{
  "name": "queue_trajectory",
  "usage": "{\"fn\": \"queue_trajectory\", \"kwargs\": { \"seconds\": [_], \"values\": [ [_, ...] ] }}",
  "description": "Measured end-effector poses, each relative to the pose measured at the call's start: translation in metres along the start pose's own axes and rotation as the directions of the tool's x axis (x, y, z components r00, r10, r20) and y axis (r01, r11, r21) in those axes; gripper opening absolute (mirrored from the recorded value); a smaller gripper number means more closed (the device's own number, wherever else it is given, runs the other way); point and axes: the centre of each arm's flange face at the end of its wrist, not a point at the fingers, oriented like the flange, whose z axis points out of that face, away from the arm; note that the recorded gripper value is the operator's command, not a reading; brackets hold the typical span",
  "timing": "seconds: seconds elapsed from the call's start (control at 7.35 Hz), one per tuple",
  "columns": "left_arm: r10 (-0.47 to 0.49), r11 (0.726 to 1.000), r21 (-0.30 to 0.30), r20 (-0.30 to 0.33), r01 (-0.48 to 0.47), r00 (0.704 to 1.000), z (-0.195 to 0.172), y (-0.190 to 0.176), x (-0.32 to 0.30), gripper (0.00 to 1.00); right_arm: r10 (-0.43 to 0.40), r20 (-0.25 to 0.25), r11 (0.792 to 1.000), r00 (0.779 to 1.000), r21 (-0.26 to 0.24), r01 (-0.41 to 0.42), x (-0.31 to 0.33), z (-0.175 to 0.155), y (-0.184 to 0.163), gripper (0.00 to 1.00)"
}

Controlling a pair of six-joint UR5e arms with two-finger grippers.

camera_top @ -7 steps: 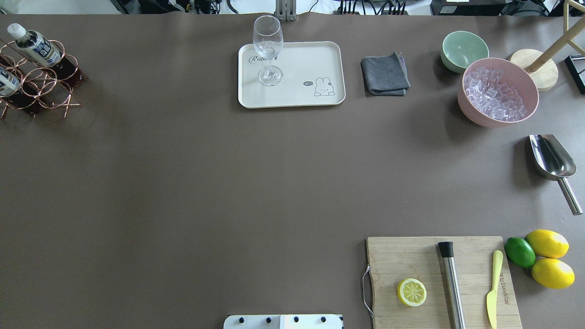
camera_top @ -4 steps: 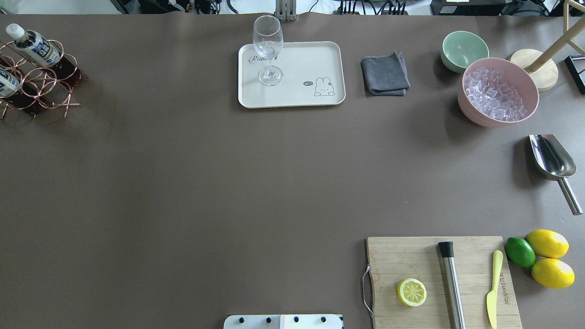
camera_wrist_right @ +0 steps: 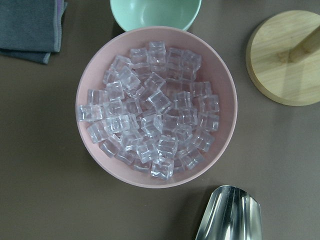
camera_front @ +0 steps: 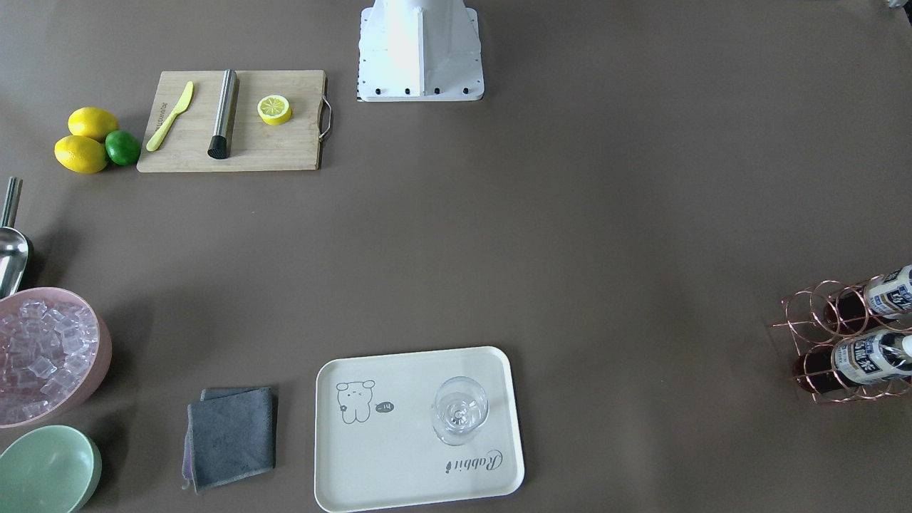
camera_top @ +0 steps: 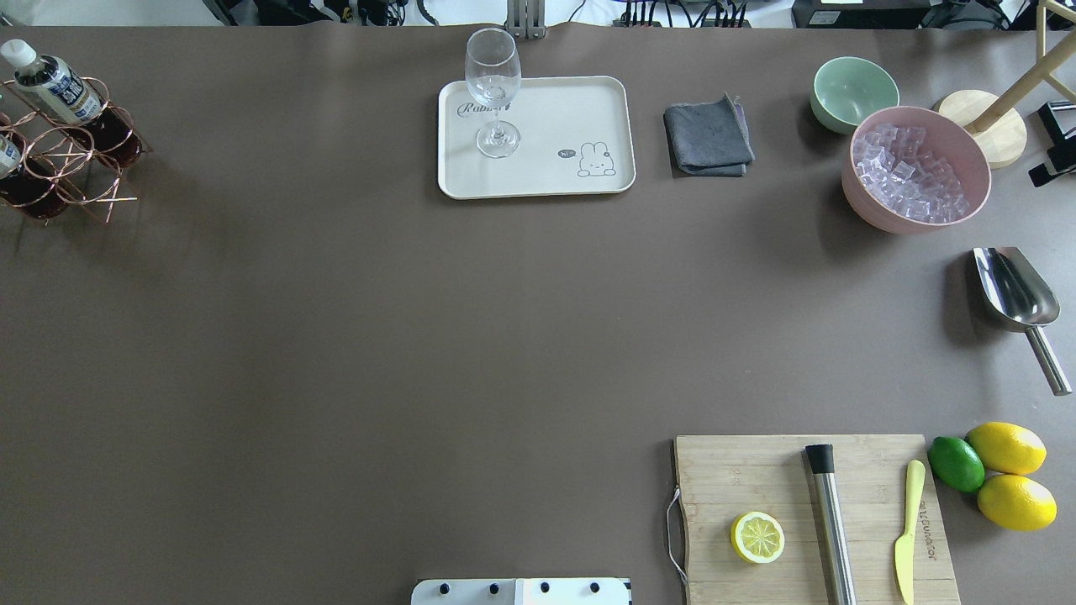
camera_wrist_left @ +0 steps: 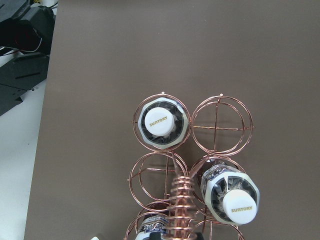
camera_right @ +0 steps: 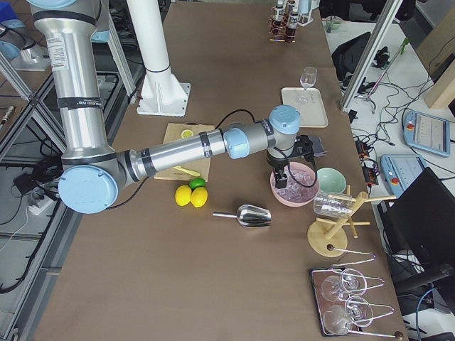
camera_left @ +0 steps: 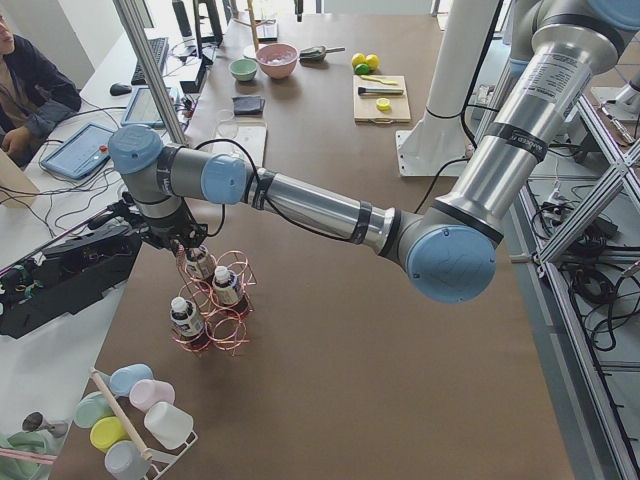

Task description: Take tea from basket to plate

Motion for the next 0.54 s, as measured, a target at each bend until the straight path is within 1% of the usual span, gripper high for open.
{"fn": "queue_trajectory", "kwargs": {
  "seconds": [0.27,0.41,0.54],
  "values": [
    [-0.005,1.0,0.017,-0.002,0.005,1.0,-0.024,-0.019,0.021,0.0,-0.095,0.032,0.995,0.995,0.036,0.094,-0.025,0.006,-0.003,1.0],
    [-0.001,1.0,0.023,0.001,0.001,1.0,-0.038,-0.032,0.037,0.0,-0.15,0.043,0.988,0.988,0.047,0.148,-0.039,0.012,-0.004,1.0],
    [0.016,0.999,0.029,0.016,-0.017,1.0,-0.055,-0.048,0.055,0.0,-0.217,0.056,0.975,0.975,0.07,0.213,-0.06,0.02,0.0,1.0]
  ]
}}
